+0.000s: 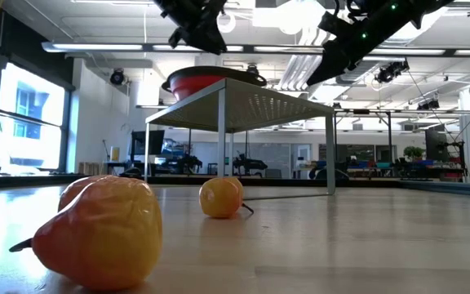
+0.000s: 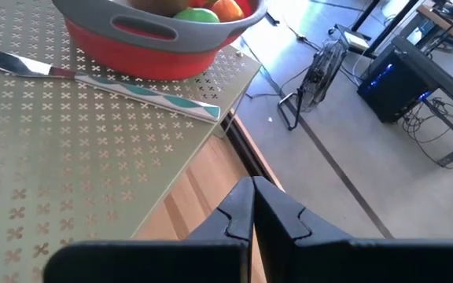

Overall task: Pick & Place Fruit
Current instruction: Put the orange pear into the red strainer on the shelf

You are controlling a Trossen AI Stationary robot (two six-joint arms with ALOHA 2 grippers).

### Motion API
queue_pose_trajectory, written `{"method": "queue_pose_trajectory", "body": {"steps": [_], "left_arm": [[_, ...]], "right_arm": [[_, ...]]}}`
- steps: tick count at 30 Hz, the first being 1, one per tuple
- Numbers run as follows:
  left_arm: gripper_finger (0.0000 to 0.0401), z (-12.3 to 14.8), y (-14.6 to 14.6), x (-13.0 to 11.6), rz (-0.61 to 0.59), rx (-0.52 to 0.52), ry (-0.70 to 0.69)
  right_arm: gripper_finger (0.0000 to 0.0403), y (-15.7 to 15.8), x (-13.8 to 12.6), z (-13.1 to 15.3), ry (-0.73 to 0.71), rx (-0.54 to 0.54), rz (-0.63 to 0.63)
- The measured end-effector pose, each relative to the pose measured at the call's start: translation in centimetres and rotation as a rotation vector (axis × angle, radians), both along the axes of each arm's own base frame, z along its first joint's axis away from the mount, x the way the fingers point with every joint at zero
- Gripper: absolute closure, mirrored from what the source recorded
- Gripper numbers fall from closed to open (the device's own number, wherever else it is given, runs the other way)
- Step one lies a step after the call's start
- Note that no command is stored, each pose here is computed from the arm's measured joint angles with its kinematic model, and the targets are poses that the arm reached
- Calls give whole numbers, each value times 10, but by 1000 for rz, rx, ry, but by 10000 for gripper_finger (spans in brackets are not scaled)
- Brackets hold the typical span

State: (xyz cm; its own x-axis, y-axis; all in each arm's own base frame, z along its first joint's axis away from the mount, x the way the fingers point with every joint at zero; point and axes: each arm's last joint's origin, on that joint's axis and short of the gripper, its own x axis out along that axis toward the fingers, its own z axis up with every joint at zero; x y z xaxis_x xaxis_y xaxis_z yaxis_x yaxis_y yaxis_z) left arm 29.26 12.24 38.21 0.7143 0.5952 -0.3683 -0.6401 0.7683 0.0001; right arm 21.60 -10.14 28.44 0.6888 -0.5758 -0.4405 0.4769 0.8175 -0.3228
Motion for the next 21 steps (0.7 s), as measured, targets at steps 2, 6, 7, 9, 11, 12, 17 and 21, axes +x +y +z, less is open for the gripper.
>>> {"method": "queue_pose_trajectory", "body": {"steps": [2,6,7,9,11,12,17,21], "left_arm": [[292,-2,-7,3,-33,18,8],[292,-2,-24,11,-109,56,16],[292,-2,-29,13,-128,57,13],[292,-2,-42,16,-174,67,19],[292,-2,-56,19,-227,82,30],[292,-2,-62,21,-251,90,35],[292,-3,-93,25,-359,118,48],[292,-4,-113,26,-426,123,58]], "right_arm": [[401,0,0,0,1,-9,5],[401,0,1,1,-7,-10,4],[401,0,1,1,-13,-1,-1],[401,0,0,1,-27,15,-11],[400,0,1,1,-39,29,-19],[400,0,1,1,-41,32,-21],[400,0,1,1,-41,32,-21],[400,0,1,1,-51,45,-24]]}}
